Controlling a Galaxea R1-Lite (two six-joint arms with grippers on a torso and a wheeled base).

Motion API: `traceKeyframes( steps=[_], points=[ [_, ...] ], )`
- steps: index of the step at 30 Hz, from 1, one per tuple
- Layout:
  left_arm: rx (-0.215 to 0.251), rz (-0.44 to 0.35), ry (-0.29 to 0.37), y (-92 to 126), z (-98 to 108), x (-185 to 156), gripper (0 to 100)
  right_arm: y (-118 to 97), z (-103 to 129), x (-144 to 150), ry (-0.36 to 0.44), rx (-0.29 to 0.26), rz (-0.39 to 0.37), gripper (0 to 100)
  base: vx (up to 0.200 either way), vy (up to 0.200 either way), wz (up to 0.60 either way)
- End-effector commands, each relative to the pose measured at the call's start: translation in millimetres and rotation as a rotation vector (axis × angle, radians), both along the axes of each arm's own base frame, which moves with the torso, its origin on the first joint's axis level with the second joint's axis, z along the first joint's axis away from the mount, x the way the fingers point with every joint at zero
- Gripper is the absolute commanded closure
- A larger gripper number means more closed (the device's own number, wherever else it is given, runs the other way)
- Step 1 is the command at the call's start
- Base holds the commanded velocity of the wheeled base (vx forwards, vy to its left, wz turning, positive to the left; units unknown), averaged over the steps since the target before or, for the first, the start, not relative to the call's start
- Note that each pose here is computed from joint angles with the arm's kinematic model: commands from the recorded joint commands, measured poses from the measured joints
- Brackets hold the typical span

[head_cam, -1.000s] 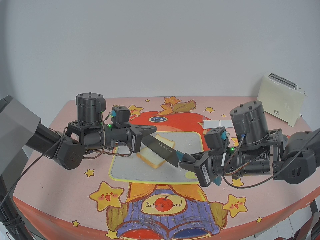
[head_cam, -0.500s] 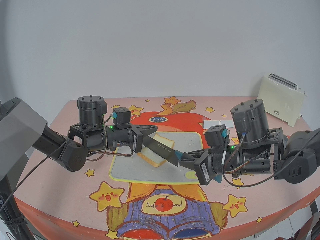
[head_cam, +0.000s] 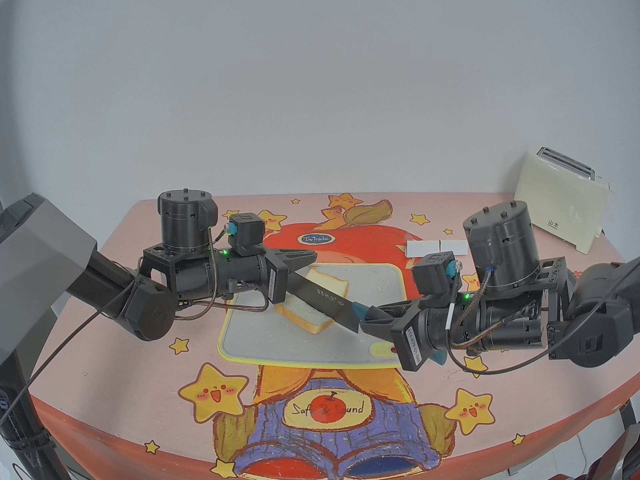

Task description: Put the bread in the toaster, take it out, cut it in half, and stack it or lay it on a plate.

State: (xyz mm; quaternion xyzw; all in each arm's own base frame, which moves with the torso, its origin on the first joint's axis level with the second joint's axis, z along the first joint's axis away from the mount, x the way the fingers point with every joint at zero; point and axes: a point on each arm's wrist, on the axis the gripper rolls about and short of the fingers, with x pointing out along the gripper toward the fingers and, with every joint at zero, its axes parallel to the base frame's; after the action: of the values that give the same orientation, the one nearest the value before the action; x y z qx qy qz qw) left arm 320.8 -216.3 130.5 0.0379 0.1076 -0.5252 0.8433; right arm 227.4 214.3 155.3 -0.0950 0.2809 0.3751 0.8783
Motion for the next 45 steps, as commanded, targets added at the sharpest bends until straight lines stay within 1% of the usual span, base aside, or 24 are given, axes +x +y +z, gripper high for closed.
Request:
traceKeyframes(
  steps=[1,3,7,8,10,12,16,20,24,27,31,36,45],
  points=[
    [-0.015,0.0,-0.023,-1,6,1,100,0,-1,0,0.005,-0.001,-0.001,100,0.0,0.0,0.0],
    [-0.031,0.002,-0.046,1,17,-1,100,1,-3,1,0.011,-0.003,-0.003,100,0.0,0.0,0.0],
    [-0.035,0.003,-0.052,2,18,-1,100,1,-2,0,0.009,0.0,-0.004,100,0.0,0.0,0.0],
    [-0.047,0.003,-0.071,2,20,-1,100,1,-1,0,0.007,0.002,-0.004,100,0.0,0.0,0.0],
    [-0.055,0.005,-0.08,3,20,-1,100,1,-1,0,0.007,0.002,-0.004,100,0.0,0.0,0.0],
    [-0.059,0.007,-0.072,4,18,-2,100,0,-1,1,0.009,0.004,-0.007,100,0.0,0.0,0.0],
    [-0.044,0.004,-0.05,6,9,-7,100,0,-1,1,0.009,0.004,-0.007,100,0.0,0.0,0.0],
    [-0.052,-0.001,-0.059,8,5,-10,100,0,-1,1,0.009,0.006,-0.007,100,0.0,0.0,0.0],
    [-0.069,-0.003,-0.081,8,8,-10,100,0,-2,1,0.012,0.005,-0.007,100,0.0,0.0,0.0],
    [-0.07,-0.006,-0.082,12,11,-17,100,0,-1,2,0.012,0.007,-0.009,100,0.0,0.0,0.0],
    [-0.057,-0.009,-0.06,16,6,-25,100,-1,-1,2,0.011,0.006,-0.012,100,0.0,0.0,0.0],
    [-0.068,-0.006,-0.078,18,2,-26,100,0,0,3,0.014,0.015,-0.02,100,0.0,0.0,0.0],
    [-0.077,-0.008,-0.093,15,5,-24,100,-1,0,3,0.014,0.016,-0.02,100,0.0,0.0,0.0]
  ],
)
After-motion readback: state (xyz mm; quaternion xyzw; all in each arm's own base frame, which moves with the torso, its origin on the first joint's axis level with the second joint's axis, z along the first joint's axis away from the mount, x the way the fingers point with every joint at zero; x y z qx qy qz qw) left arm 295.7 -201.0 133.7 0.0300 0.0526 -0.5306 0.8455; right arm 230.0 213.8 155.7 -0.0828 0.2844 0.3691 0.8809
